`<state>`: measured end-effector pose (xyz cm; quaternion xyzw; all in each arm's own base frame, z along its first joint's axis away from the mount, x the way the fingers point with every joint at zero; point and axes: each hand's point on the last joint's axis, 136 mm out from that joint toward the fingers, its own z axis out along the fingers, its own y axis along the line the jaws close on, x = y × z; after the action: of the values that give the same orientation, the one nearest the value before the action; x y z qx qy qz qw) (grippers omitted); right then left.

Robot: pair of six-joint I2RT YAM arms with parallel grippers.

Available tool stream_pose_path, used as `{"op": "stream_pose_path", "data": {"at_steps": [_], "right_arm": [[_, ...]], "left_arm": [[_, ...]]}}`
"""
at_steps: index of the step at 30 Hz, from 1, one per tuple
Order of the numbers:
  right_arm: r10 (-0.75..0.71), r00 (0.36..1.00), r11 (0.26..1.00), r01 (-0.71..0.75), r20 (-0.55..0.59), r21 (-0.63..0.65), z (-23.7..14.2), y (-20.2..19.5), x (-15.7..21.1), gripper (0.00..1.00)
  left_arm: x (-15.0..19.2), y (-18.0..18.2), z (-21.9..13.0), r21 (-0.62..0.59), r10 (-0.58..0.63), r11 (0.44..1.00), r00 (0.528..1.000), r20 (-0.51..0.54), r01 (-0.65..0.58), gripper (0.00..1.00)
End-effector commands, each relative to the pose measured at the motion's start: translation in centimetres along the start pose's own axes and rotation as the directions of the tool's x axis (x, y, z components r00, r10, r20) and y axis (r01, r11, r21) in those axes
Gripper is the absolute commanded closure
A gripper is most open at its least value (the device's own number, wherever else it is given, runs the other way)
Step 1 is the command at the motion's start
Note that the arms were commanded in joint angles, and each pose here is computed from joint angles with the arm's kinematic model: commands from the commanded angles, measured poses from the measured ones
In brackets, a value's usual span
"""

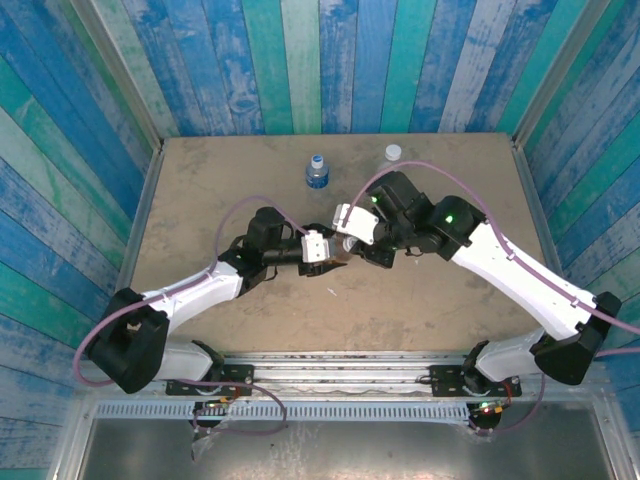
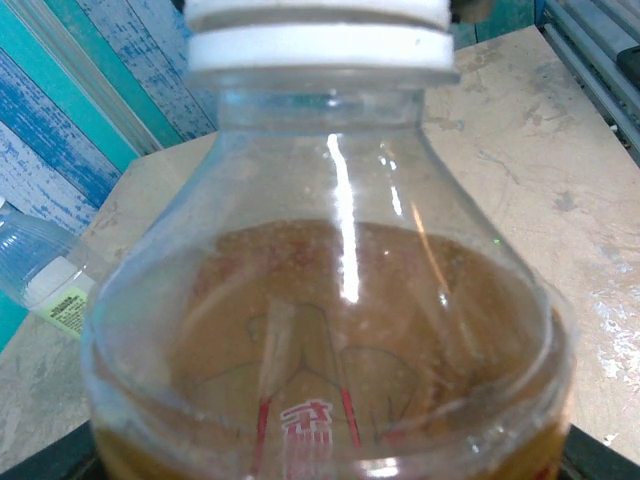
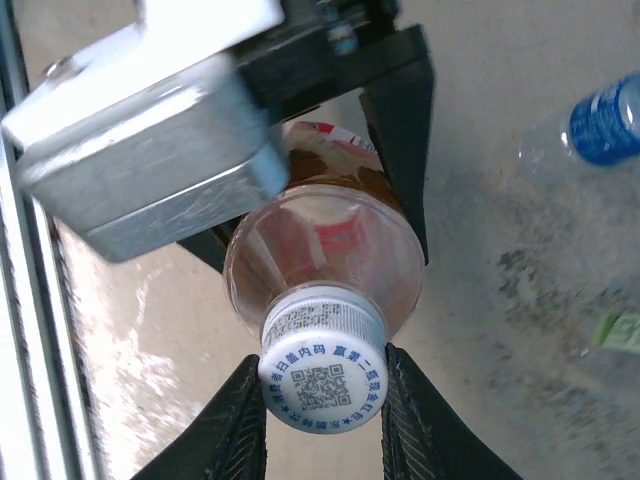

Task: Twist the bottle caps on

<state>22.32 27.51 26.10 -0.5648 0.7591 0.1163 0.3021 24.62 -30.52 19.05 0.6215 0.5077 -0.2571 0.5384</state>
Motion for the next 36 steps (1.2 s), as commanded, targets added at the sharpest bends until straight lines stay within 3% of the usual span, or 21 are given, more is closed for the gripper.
{"op": "stream_pose_path", "data": {"at_steps": [1, 3, 6, 8, 10, 12, 15, 17, 21, 23, 26, 29, 36], "right_arm": [[0.362, 0.921, 0.927, -0.373, 0.145, 0.053, -0.9, -2.3, -1.5, 1.00], [0.506, 0.841, 0.856, -0.516, 0.188, 0.004, -0.3, -2.1, -1.7, 0.99], [0.780, 0.591, 0.607, -0.795, 0.206, -0.018, 0.8, -2.7, -0.2, 1.00], [0.859, 0.478, 0.490, -0.871, 0.181, -0.026, 1.3, -2.3, 0.9, 1.00], [0.894, 0.408, 0.416, -0.909, 0.185, -0.006, 1.3, -2.5, 2.0, 0.99], [0.879, 0.445, 0.454, -0.891, 0.174, -0.014, 1.3, -2.1, 2.1, 0.94], [0.738, 0.661, 0.671, -0.740, 0.136, -0.046, 0.7, -0.7, 1.5, 0.68], [0.618, 0.778, 0.784, -0.620, 0.114, -0.022, 0.1, -0.2, 2.0, 0.57], [0.392, 0.918, 0.918, -0.394, 0.056, 0.044, -1.0, -0.4, 2.8, 0.42], [0.218, 0.974, 0.976, -0.219, 0.054, 0.012, -1.5, 0.3, 2.3, 0.37], [-0.026, 0.998, 1.000, 0.025, 0.054, 0.017, -2.0, 0.4, 1.8, 0.38], [-0.199, 0.979, 0.980, 0.200, 0.033, -0.008, -2.2, 0.9, 1.2, 0.40], [-0.322, 0.947, 0.946, 0.322, 0.008, -0.031, -1.5, 0.7, 0.4, 0.53]], "left_arm": [[-1.6, 0.4, -0.4, -0.015, 0.040, 0.999, 0.999, 0.037, -0.039, 0.41], [-1.6, 0.5, -0.4, -0.015, 0.039, 0.999, 0.999, 0.035, -0.038, 0.41], [-1.6, 0.5, -0.4, -0.015, 0.038, 0.999, 0.999, 0.035, -0.038, 0.41], [-1.6, 0.5, -0.4, -0.015, 0.039, 0.999, 0.999, 0.038, -0.038, 0.41], [-1.6, 0.4, -0.3, -0.009, 0.036, 0.999, 0.999, 0.039, -0.036, 0.41], [-1.6, 0.4, -0.2, -0.003, 0.035, 0.999, 0.999, 0.040, -0.035, 0.41], [-1.6, 0.4, -0.3, -0.006, 0.034, 0.999, 0.999, 0.037, -0.033, 0.41], [-1.6, 0.3, -0.4, -0.003, 0.032, 0.999, 0.999, 0.037, -0.032, 0.41], [-1.7, 0.3, -0.4, -0.002, 0.034, 0.999, 0.999, 0.040, -0.034, 0.41], [-1.7, 0.3, -0.4, -0.001, 0.034, 0.999, 0.999, 0.039, -0.034, 0.41], [-1.7, 0.3, -0.4, -0.001, 0.033, 0.999, 0.999, 0.038, -0.033, 0.41], [-1.7, 0.3, -0.4, -0.002, 0.035, 0.999, 0.999, 0.038, -0.035, 0.41], [-1.6, 0.3, -0.4, -0.003, 0.033, 0.999, 0.999, 0.033, -0.033, 0.41]]}}
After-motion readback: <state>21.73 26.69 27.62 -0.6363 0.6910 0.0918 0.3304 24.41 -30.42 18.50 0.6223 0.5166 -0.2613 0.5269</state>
